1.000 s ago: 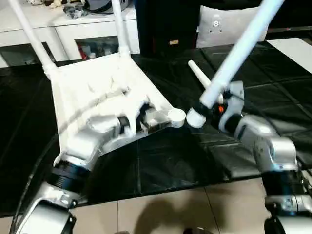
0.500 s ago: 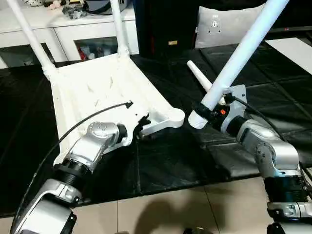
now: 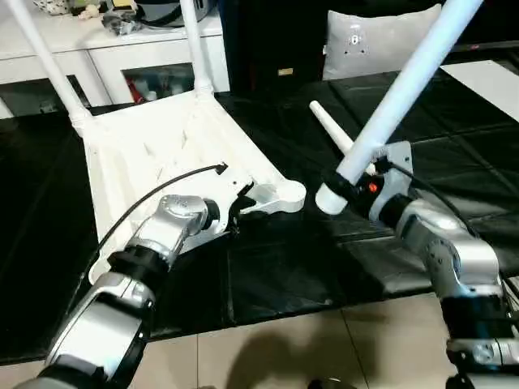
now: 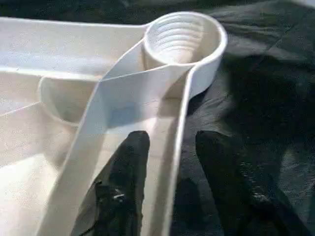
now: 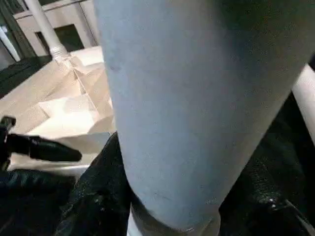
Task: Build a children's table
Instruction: Insert table leg to table base
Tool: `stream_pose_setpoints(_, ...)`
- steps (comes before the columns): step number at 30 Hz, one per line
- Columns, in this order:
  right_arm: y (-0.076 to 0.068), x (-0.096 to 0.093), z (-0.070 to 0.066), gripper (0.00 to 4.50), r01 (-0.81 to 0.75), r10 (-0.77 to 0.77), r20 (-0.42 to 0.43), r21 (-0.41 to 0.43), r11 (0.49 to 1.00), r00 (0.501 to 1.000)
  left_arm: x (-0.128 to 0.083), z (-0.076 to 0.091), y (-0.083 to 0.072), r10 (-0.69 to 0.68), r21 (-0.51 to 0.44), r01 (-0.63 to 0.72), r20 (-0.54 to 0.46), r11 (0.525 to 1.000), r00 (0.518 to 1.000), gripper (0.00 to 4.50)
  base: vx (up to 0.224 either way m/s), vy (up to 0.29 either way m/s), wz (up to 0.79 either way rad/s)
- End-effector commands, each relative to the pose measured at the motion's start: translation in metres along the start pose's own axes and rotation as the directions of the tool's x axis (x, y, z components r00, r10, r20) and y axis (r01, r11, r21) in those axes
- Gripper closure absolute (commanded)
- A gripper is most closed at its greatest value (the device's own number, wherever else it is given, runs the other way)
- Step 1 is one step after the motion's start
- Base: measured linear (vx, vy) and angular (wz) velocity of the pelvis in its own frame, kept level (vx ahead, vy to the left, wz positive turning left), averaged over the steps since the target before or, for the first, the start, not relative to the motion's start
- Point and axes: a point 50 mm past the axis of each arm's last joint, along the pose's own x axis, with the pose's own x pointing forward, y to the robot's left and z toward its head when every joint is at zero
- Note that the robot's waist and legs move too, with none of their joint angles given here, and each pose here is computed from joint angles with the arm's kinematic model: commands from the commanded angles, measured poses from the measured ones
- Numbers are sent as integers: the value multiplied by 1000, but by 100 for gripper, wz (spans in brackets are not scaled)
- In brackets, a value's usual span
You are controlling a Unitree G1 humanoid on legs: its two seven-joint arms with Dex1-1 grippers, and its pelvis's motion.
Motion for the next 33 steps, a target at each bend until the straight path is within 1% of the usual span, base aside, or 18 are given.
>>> stream_pose_setpoints(1, 2, -2, 9, 259, -9, 10, 33, -31, 999, 999, -1, 4, 4, 14, 15, -14, -2, 1000, 1000, 283, 0, 0, 0)
stream_pose_setpoints(4, 2, -2, 8, 259, -8, 9, 29, -35, 999, 1000, 1, 2, 3, 3, 22, -3, -9, 1000, 1000, 296, 0, 0, 0)
stream_pose_setpoints(7, 2, -2, 7, 259, -8, 9, 26, -38, 999, 1000, 1, 1, 4, 1, 30, -1, -17, 1000, 1000, 328, 0, 0, 0)
stream_pose_setpoints(10, 4, -1, 6, 259, -24, 25, 10, -47, 999, 1000, 2, -7, 6, 20, 86, -14, -64, 996, 998, 339, 0, 0, 0)
stream_pose_setpoints(13, 6, -1, 6, 259, -40, 41, 1, -57, 998, 999, 1, -10, 7, 21, 107, -12, -85, 994, 996, 376, 0, 0, 0)
stream_pose_setpoints(14, 6, -1, 6, 259, -40, 41, 1, -57, 998, 999, 1, -10, 7, 21, 107, -12, -85, 994, 996, 376, 0, 0, 0)
stream_pose_setpoints(16, 7, -1, 6, 259, -59, 59, -5, -69, 996, 998, 0, -10, 5, -15, 94, 23, -81, 995, 997, 391, 0, 0, 0)
stream_pose_setpoints(17, 8, -1, 7, 259, -73, 73, -9, -75, 995, 997, -1, -11, 3, -56, 88, 63, -80, 994, 995, 413, 0, 0, 0)
stream_pose_setpoints(20, 11, -2, 8, 259, -115, 114, -14, -91, 989, 993, -4, -12, -3, -162, 73, 169, -84, 983, 983, 423, 0, 0, 0)
stream_pose_setpoints(23, 13, -2, 10, 259, -142, 141, -18, -101, 985, 990, -6, -13, -4, -196, 83, 203, -84, 976, 977, 447, 0, 0, 0)
stream_pose_setpoints(25, 14, -3, 11, 259, -160, 159, -22, -106, 981, 987, -7, -13, -5, -206, 105, 213, -75, 971, 976, 450, 0, 0, 0)
stream_pose_setpoints(26, 16, -4, 13, 259, -204, 201, -36, -118, 972, 979, -10, -14, -7, -228, 146, 234, -57, 961, 972, 450, 0, 0, 0)
stream_pose_setpoints(27, 16, -4, 13, 259, -207, 204, -37, -118, 971, 978, -10, -15, -7, -229, 148, 235, -57, 961, 972, 450, 0, 0, 0)
stream_pose_setpoints(29, 23, -8, 17, 259, -324, 315, -85, -131, 937, 945, -18, -22, -9, -268, 194, 276, -66, 942, 961, 450, 0, 0, 0)
stream_pose_setpoints(30, 24, -9, 17, 259, -348, 337, -97, -130, 929, 936, -20, -24, -10, -281, 190, 291, -77, 938, 957, 450, 0, 0, 0)
stream_pose_setpoints(31, 28, -13, 16, 259, -424, 405, -141, -156, 892, 903, -25, -29, -15, -333, 211, 352, -119, 912, 935, 450, 0, 0, 0)
stream_pose_setpoints(32, 28, -13, 16, 259, -424, 405, -141, -156, 892, 903, -25, -29, -15, -333, 211, 352, -119, 912, 935, 450, 0, 0, 0)
stream_pose_setpoints(33, 31, -15, 17, 259, -476, 451, -171, -159, 865, 876, -30, -36, -22, -382, 234, 414, -171, 880, 908, 450, 0, 0, 0)
